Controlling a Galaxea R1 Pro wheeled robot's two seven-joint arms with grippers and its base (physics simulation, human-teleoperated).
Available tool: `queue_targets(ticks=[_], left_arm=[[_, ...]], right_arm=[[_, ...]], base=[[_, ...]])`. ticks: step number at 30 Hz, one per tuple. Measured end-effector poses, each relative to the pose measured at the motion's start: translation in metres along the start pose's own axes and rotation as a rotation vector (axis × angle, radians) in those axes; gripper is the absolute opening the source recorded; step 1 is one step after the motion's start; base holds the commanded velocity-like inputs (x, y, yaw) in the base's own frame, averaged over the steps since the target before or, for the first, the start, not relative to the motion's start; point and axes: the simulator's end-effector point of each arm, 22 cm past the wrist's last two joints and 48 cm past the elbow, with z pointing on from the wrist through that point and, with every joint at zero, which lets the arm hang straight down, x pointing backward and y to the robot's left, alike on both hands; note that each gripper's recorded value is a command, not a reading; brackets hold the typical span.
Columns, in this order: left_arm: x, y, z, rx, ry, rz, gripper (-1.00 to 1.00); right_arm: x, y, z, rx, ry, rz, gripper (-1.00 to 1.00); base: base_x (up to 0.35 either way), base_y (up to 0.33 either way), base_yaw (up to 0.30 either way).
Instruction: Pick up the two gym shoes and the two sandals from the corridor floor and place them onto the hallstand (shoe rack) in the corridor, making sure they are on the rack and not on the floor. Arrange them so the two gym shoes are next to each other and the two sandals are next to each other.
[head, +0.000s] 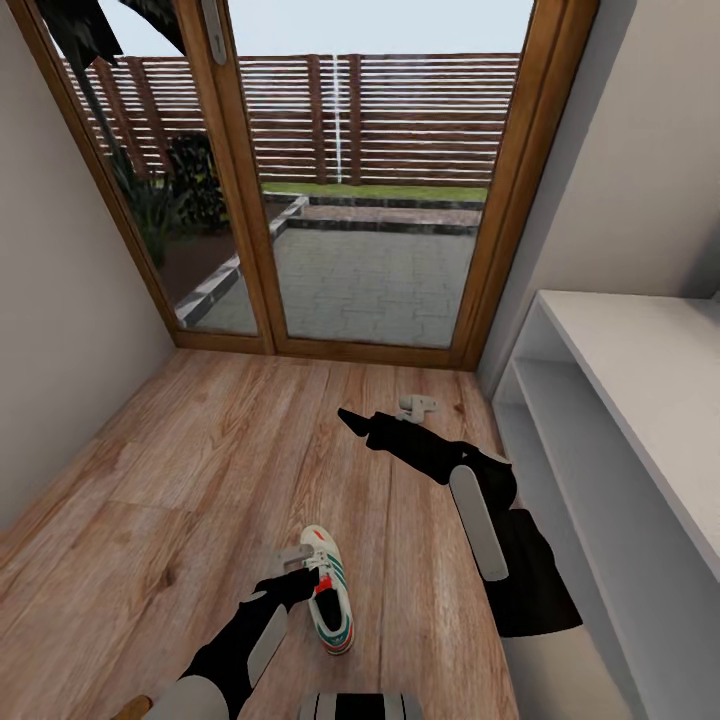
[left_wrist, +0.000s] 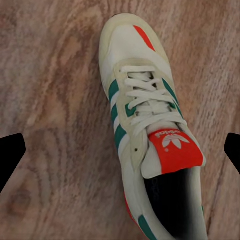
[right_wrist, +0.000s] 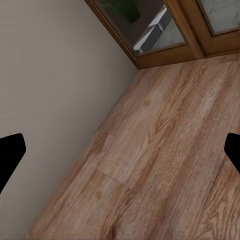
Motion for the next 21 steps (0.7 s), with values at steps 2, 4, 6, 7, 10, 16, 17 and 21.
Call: queue_targets(ticks=[2,4,6,7,10,16,17,21], left_arm=[[0.0002,-0.0006,-0.0001,0.001,0.0,0.0,1.0],[0.0002,-0.0009,-0.0001,0.001,0.0,0.001,1.0],[0.0002,-0.0011,-0.0001,0.002,0.0,0.001,1.0],[0.0002,-0.0012,-0.0001,0.002,0.0,0.001,1.0],[0.0002,-0.0013,-0.0001,0.002,0.0,0.001,1.0],[-0.0008,-0.0018,-0.0001,0.003,-0.002,0.002,1.0],[-0.0013,-0.002,-0.0001,0.003,-0.002,0.003,1.0],[-0.002,-0.0028,-0.0001,0.004,-0.003,0.003,1.0]], right_arm=[[0.0,0.0003,0.0001,-0.001,0.0,-0.001,1.0],[-0.0001,0.0004,0.0001,-0.001,-0.001,-0.001,1.0],[0.0,0.0004,0.0001,-0.001,-0.001,-0.001,1.0],[0.0,0.0004,0.0001,-0.001,0.0,-0.001,1.0],[0.0001,0.0005,0.0002,-0.002,0.0,-0.001,1.0],[0.0002,0.0005,0.0003,-0.002,0.0,-0.001,1.0],[0.0003,0.0004,0.0003,-0.001,0.0,-0.001,1.0],[0.0003,0.0,0.0001,0.0,0.0,-0.001,1.0]], base=[[-0.001,0.0,0.0],[0.0,0.0,0.0],[0.0,0.0,0.0],[0.0,0.0,0.0],[0.0,0.0,0.0],[0.0,0.0,0.0],[0.0,0.0,0.0],[0.0,0.0,0.0]])
